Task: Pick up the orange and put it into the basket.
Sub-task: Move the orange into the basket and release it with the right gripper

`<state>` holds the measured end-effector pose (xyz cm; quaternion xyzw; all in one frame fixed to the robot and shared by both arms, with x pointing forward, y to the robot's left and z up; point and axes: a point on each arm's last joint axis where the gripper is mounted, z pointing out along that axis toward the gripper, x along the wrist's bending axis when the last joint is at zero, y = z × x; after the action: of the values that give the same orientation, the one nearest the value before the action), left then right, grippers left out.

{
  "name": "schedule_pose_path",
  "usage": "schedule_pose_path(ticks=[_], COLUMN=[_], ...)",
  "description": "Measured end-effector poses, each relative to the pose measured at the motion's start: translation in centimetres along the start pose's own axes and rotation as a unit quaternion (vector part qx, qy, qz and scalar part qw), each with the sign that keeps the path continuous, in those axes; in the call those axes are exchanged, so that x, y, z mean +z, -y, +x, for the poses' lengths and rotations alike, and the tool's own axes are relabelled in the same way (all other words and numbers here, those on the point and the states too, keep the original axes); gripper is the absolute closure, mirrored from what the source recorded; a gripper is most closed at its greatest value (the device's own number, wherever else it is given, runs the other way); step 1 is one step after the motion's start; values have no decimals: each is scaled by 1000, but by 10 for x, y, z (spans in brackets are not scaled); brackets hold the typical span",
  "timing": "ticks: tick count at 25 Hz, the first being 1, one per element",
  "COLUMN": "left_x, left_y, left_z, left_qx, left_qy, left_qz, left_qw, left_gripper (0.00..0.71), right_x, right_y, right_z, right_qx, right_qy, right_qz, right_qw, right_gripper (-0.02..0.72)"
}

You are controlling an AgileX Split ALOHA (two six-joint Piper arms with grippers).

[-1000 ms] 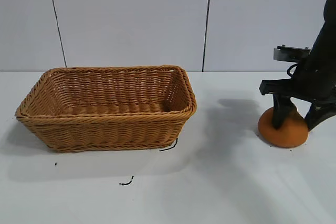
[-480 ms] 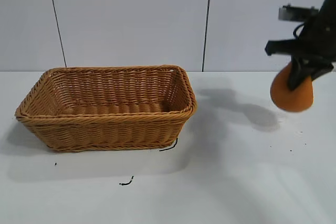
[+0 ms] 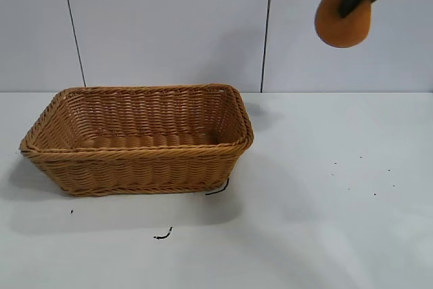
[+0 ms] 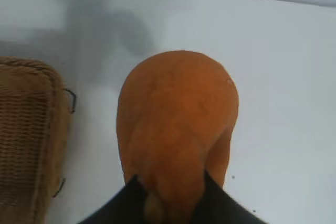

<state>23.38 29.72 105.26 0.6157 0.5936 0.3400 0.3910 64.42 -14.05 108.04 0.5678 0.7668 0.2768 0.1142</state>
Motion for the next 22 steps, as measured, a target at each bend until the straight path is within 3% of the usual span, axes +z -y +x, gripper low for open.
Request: schedule_pose_path(ticks=[8, 14, 18, 20, 22], left_x=[0, 0, 0, 0, 0], left_y=[0, 0, 0, 0, 0], left_z=[0, 0, 0, 0, 0], left_qx=[0, 0, 0, 0, 0], left_qy=[0, 0, 0, 0, 0], left_qz=[0, 0, 0, 0, 0], left_qw=[1000, 1000, 1000, 1000, 1000], left_gripper=[71, 71, 71, 71, 71], right_x=[79, 143, 165, 165, 165], right_y=[25, 55, 66, 67, 67], right_z=[82, 104, 104, 104, 104], right_qx=[-52, -62, -62, -62, -64], right_qy=[-48, -57, -55, -55, -55], right_qz=[22, 54, 69, 70, 72], right_qw=[997, 995, 994, 994, 994], right_gripper=[673, 673, 658, 569, 397])
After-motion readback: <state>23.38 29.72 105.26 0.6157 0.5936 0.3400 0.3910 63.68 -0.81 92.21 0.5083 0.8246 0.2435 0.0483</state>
